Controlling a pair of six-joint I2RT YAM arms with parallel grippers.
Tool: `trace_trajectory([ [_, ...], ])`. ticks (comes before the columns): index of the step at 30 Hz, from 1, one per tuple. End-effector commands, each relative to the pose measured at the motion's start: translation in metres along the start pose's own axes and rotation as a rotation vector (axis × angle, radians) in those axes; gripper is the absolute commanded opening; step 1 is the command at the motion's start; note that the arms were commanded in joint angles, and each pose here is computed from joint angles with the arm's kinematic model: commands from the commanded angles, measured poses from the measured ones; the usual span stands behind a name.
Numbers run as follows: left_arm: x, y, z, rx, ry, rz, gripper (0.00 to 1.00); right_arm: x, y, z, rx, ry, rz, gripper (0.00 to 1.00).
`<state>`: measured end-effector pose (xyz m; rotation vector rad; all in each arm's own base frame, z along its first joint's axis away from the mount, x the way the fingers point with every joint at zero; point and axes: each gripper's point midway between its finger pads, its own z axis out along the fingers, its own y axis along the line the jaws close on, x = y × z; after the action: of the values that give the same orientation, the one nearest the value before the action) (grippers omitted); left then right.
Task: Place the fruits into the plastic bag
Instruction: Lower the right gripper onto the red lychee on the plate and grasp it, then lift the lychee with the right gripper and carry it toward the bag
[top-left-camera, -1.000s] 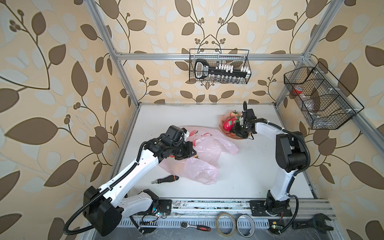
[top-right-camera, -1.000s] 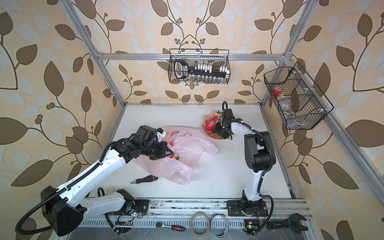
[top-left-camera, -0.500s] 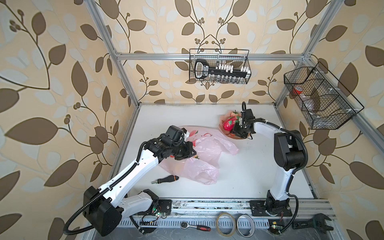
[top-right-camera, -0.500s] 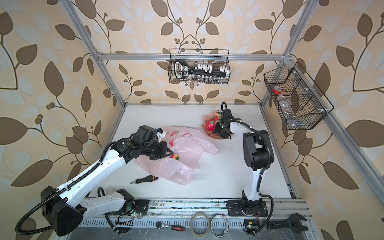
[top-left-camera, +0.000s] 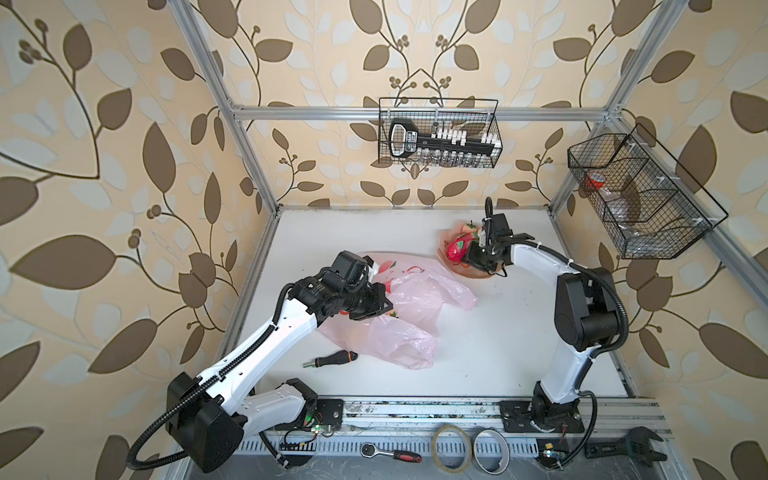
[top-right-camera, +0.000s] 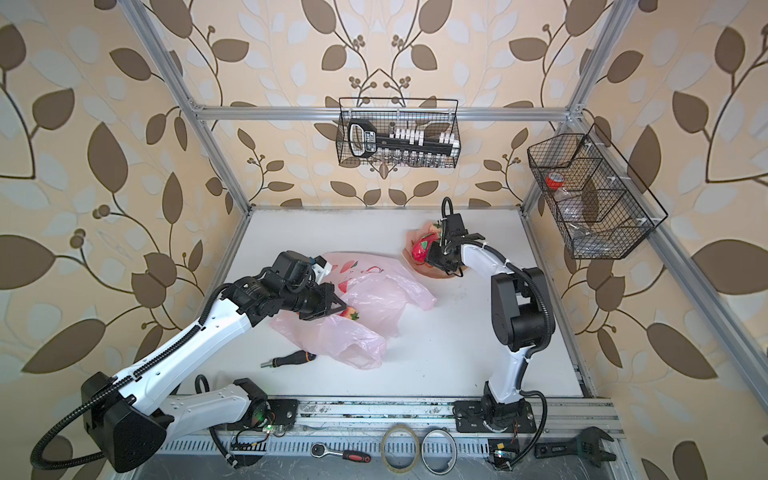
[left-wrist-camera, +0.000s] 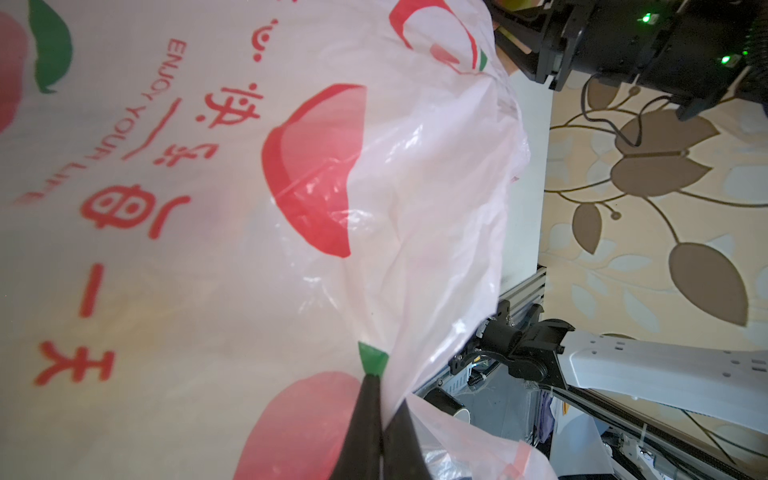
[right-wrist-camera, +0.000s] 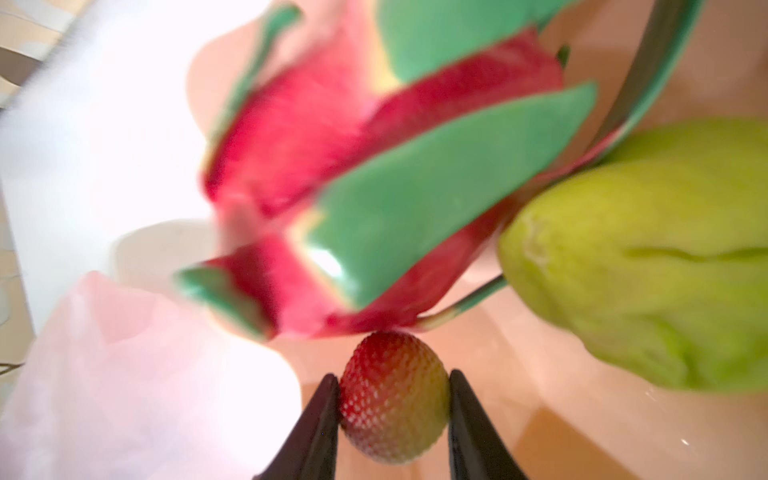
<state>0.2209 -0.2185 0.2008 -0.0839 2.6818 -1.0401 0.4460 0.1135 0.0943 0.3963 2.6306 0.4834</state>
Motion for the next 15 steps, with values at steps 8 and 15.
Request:
trace_trajectory([
  [8, 0.001, -0.004, -0.004, 0.021, -0.016, 0.010, 0.00, 0.009, 0.004, -0.033, -0.019, -0.012, -0.030, 0.28],
  [15, 0.000, -0.004, -0.003, 0.025, -0.016, 0.006, 0.00, 0.014, 0.009, -0.056, -0.057, -0.040, -0.027, 0.27],
])
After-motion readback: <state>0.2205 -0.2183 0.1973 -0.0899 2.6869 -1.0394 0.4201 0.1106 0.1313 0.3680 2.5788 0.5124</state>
